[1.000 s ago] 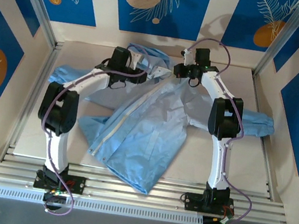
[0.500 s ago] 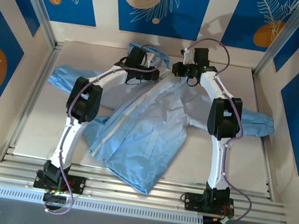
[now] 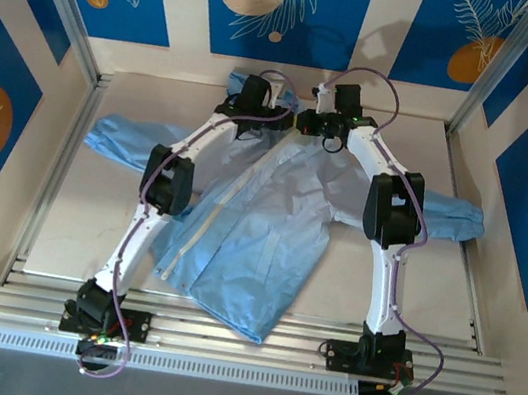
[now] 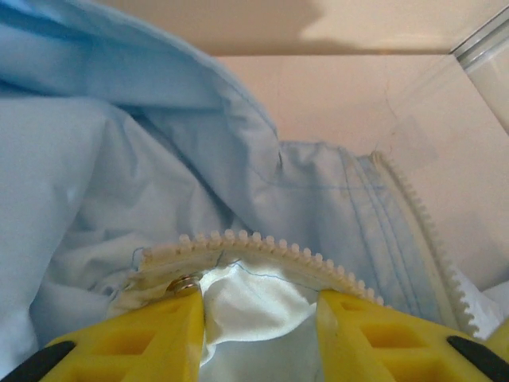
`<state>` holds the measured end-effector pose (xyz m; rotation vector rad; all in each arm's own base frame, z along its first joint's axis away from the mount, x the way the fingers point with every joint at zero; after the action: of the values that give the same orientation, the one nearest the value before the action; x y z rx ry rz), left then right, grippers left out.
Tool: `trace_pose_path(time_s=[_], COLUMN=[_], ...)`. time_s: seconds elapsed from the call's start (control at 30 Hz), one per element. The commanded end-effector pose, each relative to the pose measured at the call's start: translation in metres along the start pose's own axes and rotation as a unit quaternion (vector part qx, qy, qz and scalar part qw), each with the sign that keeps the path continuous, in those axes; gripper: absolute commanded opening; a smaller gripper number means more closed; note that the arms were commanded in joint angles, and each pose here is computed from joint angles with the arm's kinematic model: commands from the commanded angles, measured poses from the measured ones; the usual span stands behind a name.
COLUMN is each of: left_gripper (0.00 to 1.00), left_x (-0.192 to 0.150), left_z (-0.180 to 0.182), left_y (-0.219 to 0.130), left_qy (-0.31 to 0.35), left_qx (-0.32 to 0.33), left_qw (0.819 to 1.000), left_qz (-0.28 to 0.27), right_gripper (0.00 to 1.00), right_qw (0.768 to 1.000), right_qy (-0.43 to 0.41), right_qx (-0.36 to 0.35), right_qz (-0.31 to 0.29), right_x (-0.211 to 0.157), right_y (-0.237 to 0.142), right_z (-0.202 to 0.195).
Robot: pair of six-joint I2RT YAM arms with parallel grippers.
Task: Zip up the jacket
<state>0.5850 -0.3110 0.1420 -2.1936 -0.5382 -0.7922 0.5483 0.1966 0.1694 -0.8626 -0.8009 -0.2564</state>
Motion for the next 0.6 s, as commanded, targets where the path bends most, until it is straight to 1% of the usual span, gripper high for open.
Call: trace_pose_path(time_s=[0.0,0.13,0.2,0.27,0.37,0.47,0.57], left_gripper=[0.41,0.47,0.50,0.53,0.56,0.57,0.59], left_x=[0.018,0.034,0.046,0.058,0.067,0.056,0.023], left_z=[-0.015,-0.018,-0.013,-0.009,-0.004,-0.004,-0.007], left_y=[0.005,-0.013,-0.033,-0.061,-0.101,-0.133,-0.145], left_qy=[0.008,0.011,0.008,0.017,0.042,0.071,0.097], left_qx=[-0.058,-0.085,-0.093,-0.094,-0.077,-0.052,-0.031], left_qw=[0.997,0.994,0.991,0.988,0.987,0.988,0.991], left_qz=[-0.047,-0.064,-0.091,-0.122,-0.136,-0.126,-0.083], right_gripper=[0.00,0.00,0.00,0.00,0.00,0.00,0.00], right_qw=[1.000,1.000,1.000,1.000,1.000,1.000,1.000], right_qy=[0.010,0.014,0.012,0.009,0.007,0.006,0.007], right_qx=[0.020,0.024,0.022,0.017,0.012,0.008,0.007], right_qz=[-0.003,0.003,0.004,0.007,0.009,0.012,0.015], right_x=[0.008,0.008,0.008,0.009,0.010,0.012,0.014], right_y=[-0.012,-0.008,-0.008,-0.008,-0.008,-0.008,-0.008], right_z=[0.018,0.019,0.017,0.014,0.009,0.004,0.001])
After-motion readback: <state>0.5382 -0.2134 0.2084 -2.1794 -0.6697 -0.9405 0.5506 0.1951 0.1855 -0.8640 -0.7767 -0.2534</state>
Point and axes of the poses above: each hand's point on the last joint's axis, 136 mm out from that joint toward the fingers, its own y axis out along the fingers, its own z axis along the line the jaws close on, x = y × z, the point moved 6 cm from there along -y, back along the fingers, and after that the axes turned 6 degrees about -y, right-handed, at the moved point
